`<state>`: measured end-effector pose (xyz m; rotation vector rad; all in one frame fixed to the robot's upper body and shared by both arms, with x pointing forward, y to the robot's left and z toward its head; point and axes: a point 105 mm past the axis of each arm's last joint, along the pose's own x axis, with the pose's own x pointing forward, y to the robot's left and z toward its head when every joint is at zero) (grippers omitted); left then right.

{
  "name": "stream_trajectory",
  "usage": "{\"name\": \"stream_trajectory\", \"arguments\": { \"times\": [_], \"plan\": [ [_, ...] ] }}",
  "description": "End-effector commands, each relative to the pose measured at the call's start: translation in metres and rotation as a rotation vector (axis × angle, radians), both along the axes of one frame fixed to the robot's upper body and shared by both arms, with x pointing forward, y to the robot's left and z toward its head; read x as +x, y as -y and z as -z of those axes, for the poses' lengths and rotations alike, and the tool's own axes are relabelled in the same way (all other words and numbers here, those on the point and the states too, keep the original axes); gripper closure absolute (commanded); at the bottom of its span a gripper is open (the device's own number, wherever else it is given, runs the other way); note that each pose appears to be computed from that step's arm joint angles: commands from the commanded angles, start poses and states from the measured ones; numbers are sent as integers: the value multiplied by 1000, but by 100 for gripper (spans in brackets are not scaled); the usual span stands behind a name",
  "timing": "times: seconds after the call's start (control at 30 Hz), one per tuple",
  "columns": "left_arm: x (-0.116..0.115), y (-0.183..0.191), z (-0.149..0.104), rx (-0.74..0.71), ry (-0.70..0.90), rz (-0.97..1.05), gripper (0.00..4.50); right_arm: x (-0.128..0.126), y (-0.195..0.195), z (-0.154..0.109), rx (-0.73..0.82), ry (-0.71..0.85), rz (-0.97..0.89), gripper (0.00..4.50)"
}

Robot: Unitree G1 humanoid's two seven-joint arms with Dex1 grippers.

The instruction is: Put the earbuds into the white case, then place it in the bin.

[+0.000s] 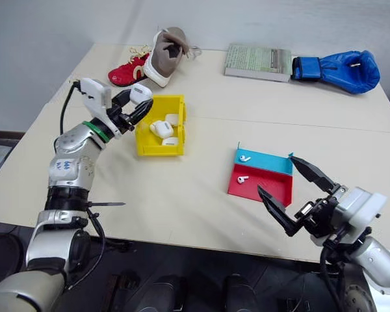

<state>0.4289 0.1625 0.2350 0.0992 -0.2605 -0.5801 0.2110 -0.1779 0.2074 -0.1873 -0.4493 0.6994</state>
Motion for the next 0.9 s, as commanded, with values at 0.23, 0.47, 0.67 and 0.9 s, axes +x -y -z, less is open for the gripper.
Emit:
{"name": "stream_trajectory", "arguments": {
  "times": [0.23,0.47,0.67,0.9],
  "plan": [
    [-3,-3,-11,71,43,81,2,4,-11,9,-32,-15,-34,0],
    [-96,-40,-15,140,60,431,2,15,17,16,-140,-45,-38,0],
    [-161,-106,51,329,-161,240,2,21,50,28,-327,-114,-108,0],
    [-195,-136,87,456,-225,10,2,22,69,38,-443,-162,-160,0]
  ]
}}
